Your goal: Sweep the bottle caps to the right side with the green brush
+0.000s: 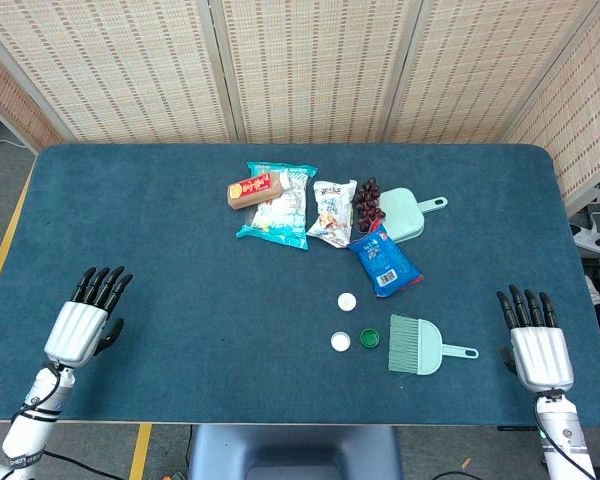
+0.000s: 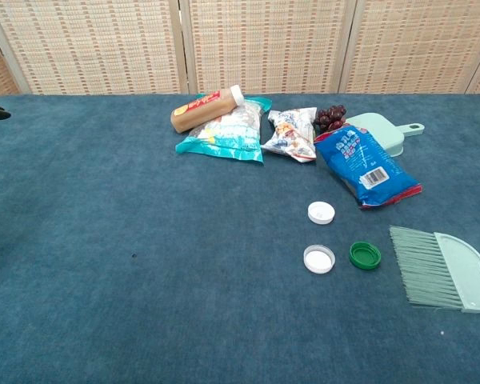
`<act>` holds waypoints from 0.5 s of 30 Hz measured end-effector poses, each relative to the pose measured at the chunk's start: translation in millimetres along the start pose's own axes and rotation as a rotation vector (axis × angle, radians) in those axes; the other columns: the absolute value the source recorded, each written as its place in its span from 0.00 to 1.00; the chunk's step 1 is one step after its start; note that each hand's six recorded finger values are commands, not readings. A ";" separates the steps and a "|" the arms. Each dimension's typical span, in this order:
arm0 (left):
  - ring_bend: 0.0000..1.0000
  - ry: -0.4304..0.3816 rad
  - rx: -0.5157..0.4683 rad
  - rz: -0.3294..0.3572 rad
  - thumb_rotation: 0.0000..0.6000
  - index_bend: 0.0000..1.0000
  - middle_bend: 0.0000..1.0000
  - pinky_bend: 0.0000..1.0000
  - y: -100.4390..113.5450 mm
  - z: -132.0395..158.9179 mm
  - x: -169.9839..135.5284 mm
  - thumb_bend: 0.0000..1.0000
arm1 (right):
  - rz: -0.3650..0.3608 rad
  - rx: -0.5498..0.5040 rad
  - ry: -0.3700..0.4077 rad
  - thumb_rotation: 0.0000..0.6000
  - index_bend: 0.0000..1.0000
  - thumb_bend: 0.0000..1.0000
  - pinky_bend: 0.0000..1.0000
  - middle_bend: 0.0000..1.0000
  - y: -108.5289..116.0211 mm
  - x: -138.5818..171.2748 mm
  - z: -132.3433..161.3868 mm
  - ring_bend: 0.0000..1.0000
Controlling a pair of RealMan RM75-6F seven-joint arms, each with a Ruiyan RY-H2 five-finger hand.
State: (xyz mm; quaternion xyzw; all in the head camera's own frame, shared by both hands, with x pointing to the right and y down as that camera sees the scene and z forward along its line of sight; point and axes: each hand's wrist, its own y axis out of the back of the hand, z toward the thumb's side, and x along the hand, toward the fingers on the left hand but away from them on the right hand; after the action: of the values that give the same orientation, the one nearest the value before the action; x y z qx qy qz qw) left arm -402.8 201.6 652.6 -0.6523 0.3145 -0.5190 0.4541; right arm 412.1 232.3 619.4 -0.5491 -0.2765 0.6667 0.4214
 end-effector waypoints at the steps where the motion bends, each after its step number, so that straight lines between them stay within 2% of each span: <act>1: 0.00 0.004 0.002 -0.003 1.00 0.00 0.00 0.01 -0.7 -1.5 0.2 0.45 | 0.006 0.001 0.006 1.00 0.00 0.21 0.00 0.00 -1.3 -0.4 1.2 0.00; 9: 0.00 0.001 -0.005 -0.009 1.00 0.00 0.00 0.01 -2.5 -1.1 1.6 0.45 | 0.083 0.028 0.084 1.00 0.00 0.21 0.00 0.03 -22.0 0.5 20.5 0.00; 15: 0.00 0.003 -0.017 0.004 1.00 0.00 0.00 0.01 3.0 -4.8 -3.4 0.45 | 0.161 0.057 0.134 1.00 0.09 0.21 0.00 0.13 -46.8 -0.1 39.3 0.00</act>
State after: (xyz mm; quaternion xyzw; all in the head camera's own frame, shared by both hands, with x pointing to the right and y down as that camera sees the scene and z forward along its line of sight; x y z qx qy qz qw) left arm -408.1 202.2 648.8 -0.6549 0.3208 -0.5164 0.4490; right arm 386.2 259.0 668.0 -0.6008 -0.1835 0.6677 0.3994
